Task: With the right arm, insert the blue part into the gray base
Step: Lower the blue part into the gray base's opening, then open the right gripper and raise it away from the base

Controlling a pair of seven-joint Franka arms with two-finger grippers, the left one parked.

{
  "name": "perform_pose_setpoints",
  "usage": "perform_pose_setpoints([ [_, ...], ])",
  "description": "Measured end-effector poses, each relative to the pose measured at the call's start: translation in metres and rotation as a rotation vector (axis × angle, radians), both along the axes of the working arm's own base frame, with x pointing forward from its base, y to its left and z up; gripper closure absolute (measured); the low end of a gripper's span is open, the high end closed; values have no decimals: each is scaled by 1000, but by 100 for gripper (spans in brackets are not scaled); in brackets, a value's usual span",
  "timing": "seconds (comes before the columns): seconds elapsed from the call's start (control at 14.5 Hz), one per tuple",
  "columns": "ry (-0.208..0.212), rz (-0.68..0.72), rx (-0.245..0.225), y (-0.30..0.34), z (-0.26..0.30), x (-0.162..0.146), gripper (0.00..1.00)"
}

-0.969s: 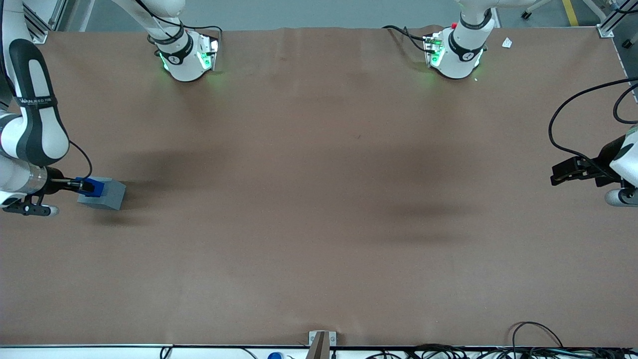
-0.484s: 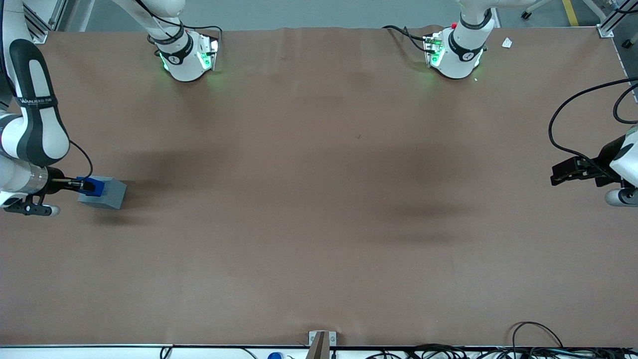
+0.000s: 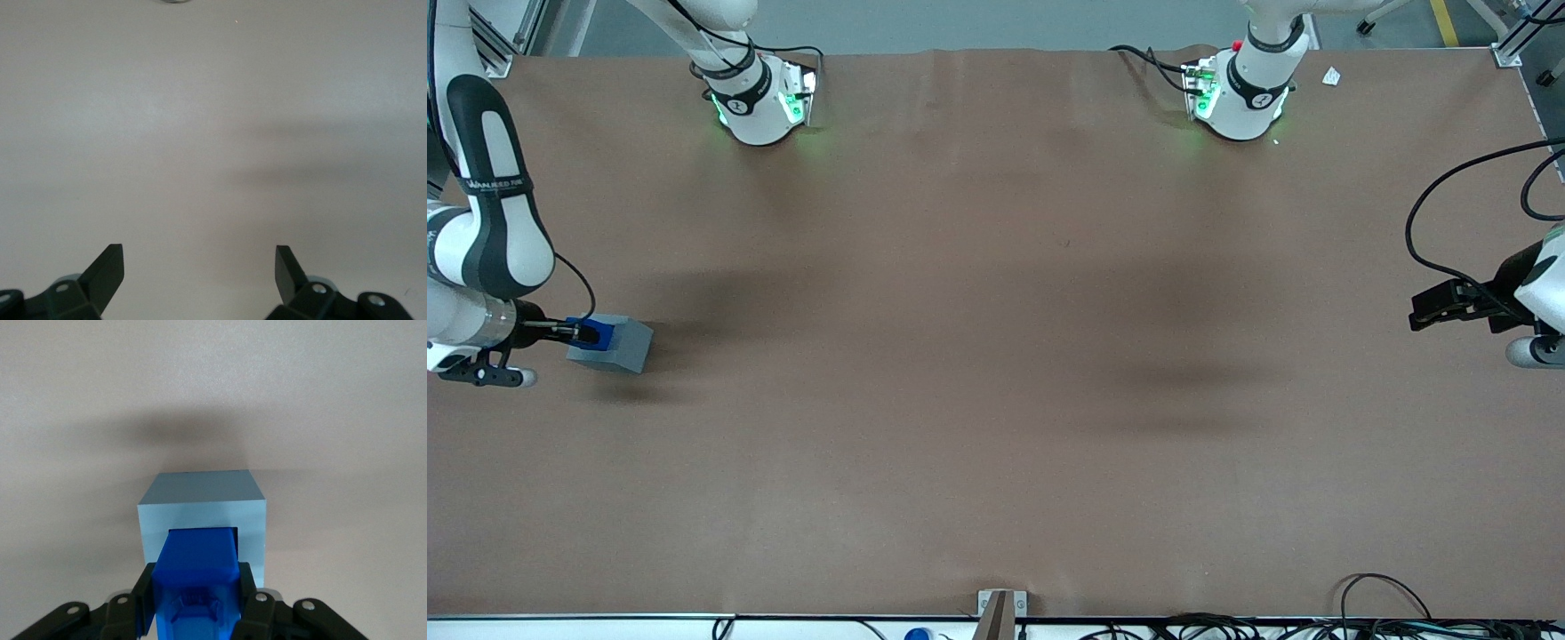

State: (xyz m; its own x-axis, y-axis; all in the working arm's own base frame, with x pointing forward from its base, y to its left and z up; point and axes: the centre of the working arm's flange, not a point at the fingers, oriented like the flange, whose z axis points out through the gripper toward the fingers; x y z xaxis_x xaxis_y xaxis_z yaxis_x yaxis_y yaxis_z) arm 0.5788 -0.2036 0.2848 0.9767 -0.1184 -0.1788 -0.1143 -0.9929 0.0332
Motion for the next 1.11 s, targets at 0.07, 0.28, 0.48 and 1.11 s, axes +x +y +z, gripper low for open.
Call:
perform_pose_setpoints([
  [0.07,0,0,0,0,0,0,49],
  [0.28,1,-1,1,0,-2,1,37],
  [0.48,-6,0,-1,-1,0,5,7],
  [1.11,119,37,21,34,126,19,0],
])
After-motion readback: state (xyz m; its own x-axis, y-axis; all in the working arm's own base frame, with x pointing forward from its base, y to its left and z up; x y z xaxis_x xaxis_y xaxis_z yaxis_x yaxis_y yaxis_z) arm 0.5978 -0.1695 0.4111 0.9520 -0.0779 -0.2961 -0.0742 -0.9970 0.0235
